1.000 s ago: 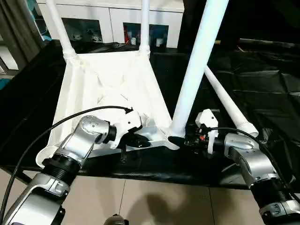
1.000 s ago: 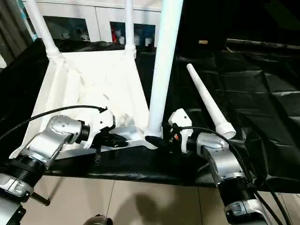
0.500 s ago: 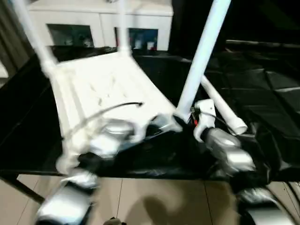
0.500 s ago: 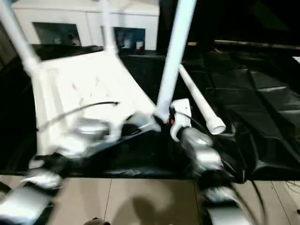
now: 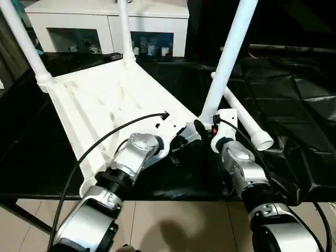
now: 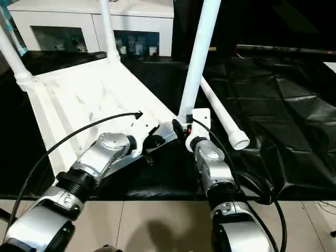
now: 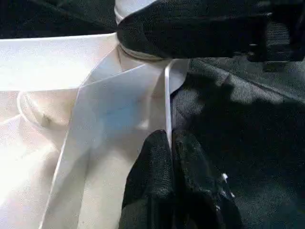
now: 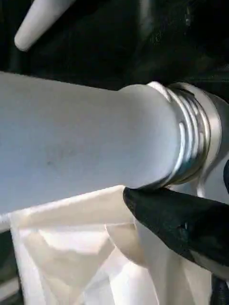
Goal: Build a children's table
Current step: Rotate leg to tighten
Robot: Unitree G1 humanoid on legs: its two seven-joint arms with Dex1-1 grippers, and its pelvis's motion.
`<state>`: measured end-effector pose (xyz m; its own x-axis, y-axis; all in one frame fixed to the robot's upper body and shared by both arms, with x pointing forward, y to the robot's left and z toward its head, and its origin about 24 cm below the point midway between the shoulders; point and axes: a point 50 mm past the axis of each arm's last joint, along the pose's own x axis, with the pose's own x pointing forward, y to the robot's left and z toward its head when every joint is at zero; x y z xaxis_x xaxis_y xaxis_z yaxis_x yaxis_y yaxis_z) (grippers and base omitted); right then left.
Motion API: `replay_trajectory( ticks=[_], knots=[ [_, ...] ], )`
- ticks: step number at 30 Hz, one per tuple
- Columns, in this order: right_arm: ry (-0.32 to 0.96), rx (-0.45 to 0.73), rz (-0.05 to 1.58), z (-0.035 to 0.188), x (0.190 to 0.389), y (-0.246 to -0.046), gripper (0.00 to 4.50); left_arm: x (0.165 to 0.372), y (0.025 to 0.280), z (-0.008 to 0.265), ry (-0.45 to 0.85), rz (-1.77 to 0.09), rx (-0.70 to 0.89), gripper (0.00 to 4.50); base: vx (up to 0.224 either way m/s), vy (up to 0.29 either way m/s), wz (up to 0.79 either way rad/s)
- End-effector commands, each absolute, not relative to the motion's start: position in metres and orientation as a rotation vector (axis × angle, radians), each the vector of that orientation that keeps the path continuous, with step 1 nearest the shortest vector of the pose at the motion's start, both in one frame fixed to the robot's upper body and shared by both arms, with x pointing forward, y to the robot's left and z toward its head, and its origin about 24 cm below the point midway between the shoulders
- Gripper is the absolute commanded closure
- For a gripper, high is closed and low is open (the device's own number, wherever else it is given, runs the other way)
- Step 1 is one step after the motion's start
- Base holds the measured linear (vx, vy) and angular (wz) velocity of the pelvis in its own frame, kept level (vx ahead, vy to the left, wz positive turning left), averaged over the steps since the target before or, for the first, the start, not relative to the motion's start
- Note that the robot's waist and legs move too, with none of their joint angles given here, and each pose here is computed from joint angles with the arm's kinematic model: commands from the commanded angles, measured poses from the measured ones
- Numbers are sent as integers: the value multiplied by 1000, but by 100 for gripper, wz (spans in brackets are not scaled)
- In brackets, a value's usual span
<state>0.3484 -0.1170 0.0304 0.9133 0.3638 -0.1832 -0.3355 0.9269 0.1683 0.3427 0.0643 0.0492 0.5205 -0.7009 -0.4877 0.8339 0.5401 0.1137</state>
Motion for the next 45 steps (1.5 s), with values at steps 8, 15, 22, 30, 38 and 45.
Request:
replay_trajectory(
  ticks=[8, 15, 22, 30, 38, 45],
  knots=[
    [252, -23, 792, 38, 324, -131, 72, 329, 86, 56, 354, -1203, 398, 450, 0, 0, 0],
    [302, -166, 1047, 47, 300, -154, 72, 310, 108, 61, 383, -1422, 381, 450, 0, 0, 0],
    [333, -152, 1109, 48, 295, -152, 72, 307, 110, 64, 377, -1466, 377, 450, 0, 0, 0],
    [351, -95, 1135, 48, 293, -149, 115, 304, 109, 64, 381, -1484, 368, 450, 0, 0, 0],
    [370, -87, 1130, 45, 292, -149, 168, 304, 110, 64, 386, -1480, 366, 450, 0, 0, 0],
    [420, -33, 874, 27, 304, -150, 173, 314, 105, 60, 404, -1325, 376, 450, 0, 0, 0]
  ],
)
